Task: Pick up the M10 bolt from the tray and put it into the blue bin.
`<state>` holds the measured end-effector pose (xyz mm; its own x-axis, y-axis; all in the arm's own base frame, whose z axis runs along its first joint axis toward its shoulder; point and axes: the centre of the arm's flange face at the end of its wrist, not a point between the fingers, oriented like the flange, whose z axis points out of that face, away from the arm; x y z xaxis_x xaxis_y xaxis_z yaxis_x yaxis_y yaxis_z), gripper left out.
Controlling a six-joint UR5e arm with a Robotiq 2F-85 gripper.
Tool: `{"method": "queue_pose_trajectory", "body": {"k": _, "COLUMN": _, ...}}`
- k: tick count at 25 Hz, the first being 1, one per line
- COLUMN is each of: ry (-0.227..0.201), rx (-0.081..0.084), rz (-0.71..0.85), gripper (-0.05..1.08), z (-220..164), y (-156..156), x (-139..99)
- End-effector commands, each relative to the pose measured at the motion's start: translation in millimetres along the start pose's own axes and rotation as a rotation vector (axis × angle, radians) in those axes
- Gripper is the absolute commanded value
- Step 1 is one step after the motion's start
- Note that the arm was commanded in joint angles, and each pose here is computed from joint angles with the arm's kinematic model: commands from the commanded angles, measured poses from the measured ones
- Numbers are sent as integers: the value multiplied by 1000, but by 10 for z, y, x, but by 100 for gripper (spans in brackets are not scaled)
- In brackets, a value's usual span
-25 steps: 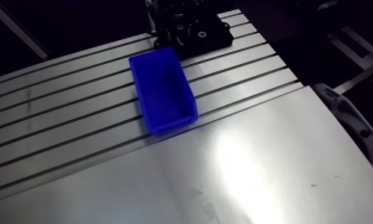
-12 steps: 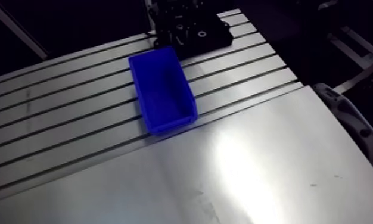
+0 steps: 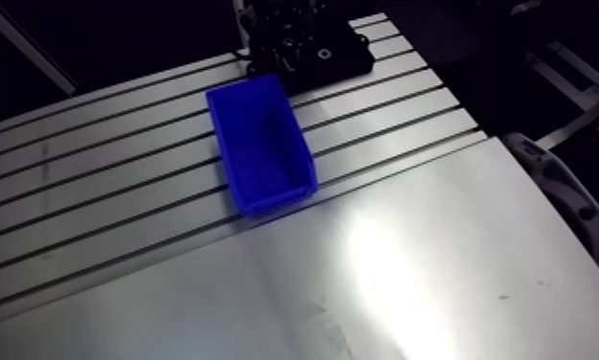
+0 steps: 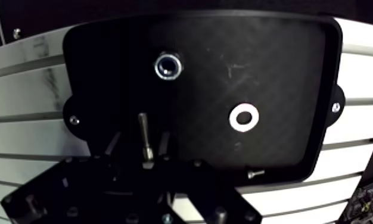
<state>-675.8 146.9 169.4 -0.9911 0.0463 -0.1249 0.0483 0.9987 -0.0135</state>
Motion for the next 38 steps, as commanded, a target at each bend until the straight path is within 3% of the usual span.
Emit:
{"method": "queue_pose_trajectory", "body": {"k": 1, "ry": 1, "rx": -1, "rz": -13, "gripper": 61, "z": 9, "y": 0, "x": -3}}
{"method": "queue_pose_trajectory", "body": {"k": 9, "ry": 1, "rx": -1, "rz": -13, "gripper": 71, "z": 9, "y": 0, "x": -3}}
{"method": "queue_pose_trajectory", "body": {"k": 27, "ry": 4, "rx": -2, "rz": -15, "gripper": 81, "z": 17, "y": -1, "x": -5}}
{"method": "queue_pose_trajectory", "body": {"k": 38, "ry": 12, "rx": -7, "rz": -16, "gripper": 103, "z": -37, "y": 7, "x": 9}}
